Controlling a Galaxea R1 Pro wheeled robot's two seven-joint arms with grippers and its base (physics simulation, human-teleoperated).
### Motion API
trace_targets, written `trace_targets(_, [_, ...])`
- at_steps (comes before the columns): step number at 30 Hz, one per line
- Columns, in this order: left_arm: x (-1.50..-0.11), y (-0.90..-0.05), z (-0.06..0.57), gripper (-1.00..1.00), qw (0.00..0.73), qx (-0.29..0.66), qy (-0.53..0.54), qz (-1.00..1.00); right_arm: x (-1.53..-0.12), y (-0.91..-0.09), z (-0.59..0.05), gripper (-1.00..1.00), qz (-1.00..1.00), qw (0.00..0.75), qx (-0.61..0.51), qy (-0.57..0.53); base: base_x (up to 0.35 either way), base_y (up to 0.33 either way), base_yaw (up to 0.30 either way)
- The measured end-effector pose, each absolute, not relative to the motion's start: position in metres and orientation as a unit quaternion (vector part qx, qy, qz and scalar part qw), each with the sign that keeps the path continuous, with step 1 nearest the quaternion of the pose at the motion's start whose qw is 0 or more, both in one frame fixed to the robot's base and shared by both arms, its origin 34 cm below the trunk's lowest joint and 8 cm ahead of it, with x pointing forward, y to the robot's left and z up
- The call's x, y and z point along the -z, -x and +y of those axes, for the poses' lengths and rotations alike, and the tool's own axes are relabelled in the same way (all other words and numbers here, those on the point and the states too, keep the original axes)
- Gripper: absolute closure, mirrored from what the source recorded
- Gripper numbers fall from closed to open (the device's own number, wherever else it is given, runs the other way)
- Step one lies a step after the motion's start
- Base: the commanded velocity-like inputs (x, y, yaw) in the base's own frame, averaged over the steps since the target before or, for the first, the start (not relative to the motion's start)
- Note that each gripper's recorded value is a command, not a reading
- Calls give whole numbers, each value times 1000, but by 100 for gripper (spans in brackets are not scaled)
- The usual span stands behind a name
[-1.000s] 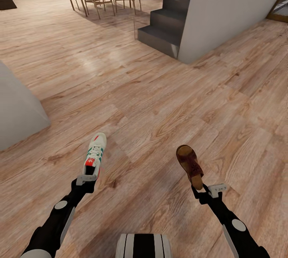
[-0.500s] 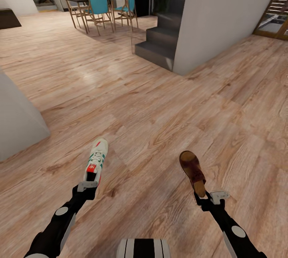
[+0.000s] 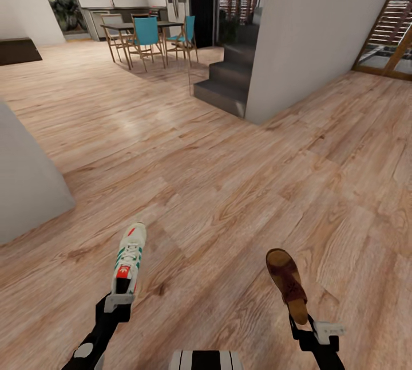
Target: Pick up the two gym shoes and the two sandals from the corridor floor and place them onto the hallstand (shoe rack) in the corridor, making sure they are on the rack and not on the floor. Arrange them so the two gym shoes are next to each other and the two sandals are next to each other.
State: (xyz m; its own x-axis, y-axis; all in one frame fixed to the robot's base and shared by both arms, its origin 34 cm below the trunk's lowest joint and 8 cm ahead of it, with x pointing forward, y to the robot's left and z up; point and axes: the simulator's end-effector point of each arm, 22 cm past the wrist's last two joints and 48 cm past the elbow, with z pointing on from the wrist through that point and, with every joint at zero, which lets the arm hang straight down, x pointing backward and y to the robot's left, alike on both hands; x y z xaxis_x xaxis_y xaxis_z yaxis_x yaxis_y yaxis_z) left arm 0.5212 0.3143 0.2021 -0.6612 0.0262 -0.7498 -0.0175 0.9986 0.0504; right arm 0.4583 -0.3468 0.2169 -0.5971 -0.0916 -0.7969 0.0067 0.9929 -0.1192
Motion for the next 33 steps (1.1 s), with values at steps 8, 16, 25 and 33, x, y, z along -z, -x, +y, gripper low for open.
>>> trace_targets(8, [-216, -508, 309, 100, 435, -26, 2, 900, -218, -438, -350, 100, 890, 452, 56, 11, 0, 0, 0])
trace_targets(16, [-236, -519, 308, 100, 455, -25, 3, 890, -232, -442, -365, 100, 882, 465, 70, -20, 0, 0, 0])
trace_targets(25, [-260, -532, 307, 100, 478, -24, 3, 878, -251, -454, -365, 100, 871, 487, 69, -23, 0, 0, 0])
trace_targets(33, [-282, -540, 307, 100, 486, -24, 4, 873, -271, -462, -364, 100, 867, 494, 68, -24, 0, 0, 0])
